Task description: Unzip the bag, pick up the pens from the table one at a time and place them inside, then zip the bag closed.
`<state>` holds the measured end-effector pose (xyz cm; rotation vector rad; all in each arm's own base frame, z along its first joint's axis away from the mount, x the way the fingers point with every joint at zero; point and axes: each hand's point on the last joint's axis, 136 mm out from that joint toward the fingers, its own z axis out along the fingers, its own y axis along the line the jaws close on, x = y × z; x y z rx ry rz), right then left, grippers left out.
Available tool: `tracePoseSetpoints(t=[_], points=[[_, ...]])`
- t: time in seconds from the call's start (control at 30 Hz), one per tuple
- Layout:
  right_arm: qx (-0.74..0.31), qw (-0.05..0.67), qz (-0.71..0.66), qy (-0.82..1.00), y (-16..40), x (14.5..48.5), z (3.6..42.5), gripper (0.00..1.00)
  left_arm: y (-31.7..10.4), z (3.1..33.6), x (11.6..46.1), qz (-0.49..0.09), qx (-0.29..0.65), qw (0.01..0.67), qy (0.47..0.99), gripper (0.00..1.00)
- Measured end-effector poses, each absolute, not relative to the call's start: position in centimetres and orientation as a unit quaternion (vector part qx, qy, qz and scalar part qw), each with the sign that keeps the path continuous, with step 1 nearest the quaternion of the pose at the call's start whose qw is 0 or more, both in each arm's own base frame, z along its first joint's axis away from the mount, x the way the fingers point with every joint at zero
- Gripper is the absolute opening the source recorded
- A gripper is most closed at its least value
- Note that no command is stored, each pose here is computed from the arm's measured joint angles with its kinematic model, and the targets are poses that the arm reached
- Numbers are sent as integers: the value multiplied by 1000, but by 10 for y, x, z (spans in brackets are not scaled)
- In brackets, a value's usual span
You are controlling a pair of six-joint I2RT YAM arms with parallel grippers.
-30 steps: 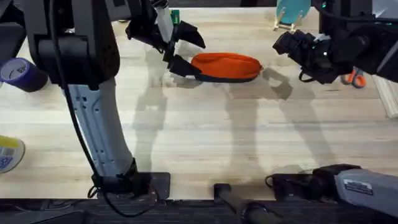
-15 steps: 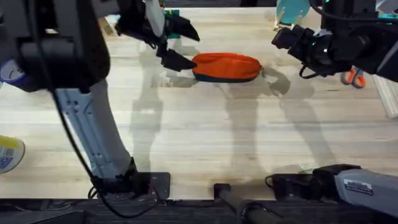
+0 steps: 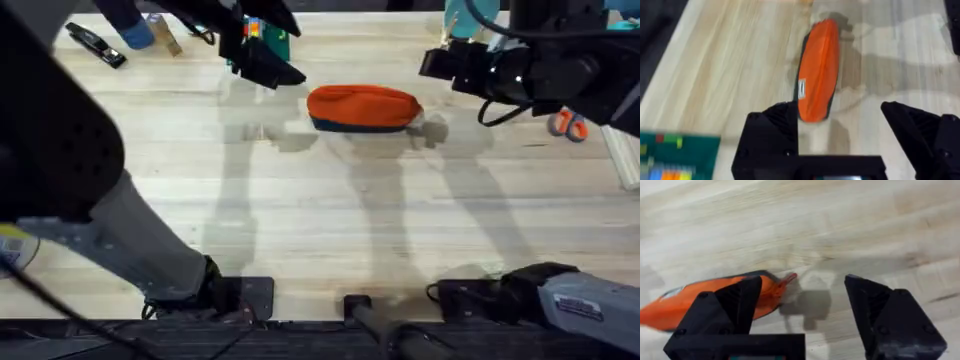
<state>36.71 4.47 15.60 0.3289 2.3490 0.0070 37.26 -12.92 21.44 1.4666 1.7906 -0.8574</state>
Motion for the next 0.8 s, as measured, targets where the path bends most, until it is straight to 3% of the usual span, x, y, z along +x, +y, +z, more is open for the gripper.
tracePoseSetpoints(t=[0.43,0.8], points=[[-3,386,-9,922,71,331,187,996,-79,262,352,-181,368,275,870,998],[-12,381,-14,924,58,291,205,995,-60,283,326,-143,250,263,921,997]])
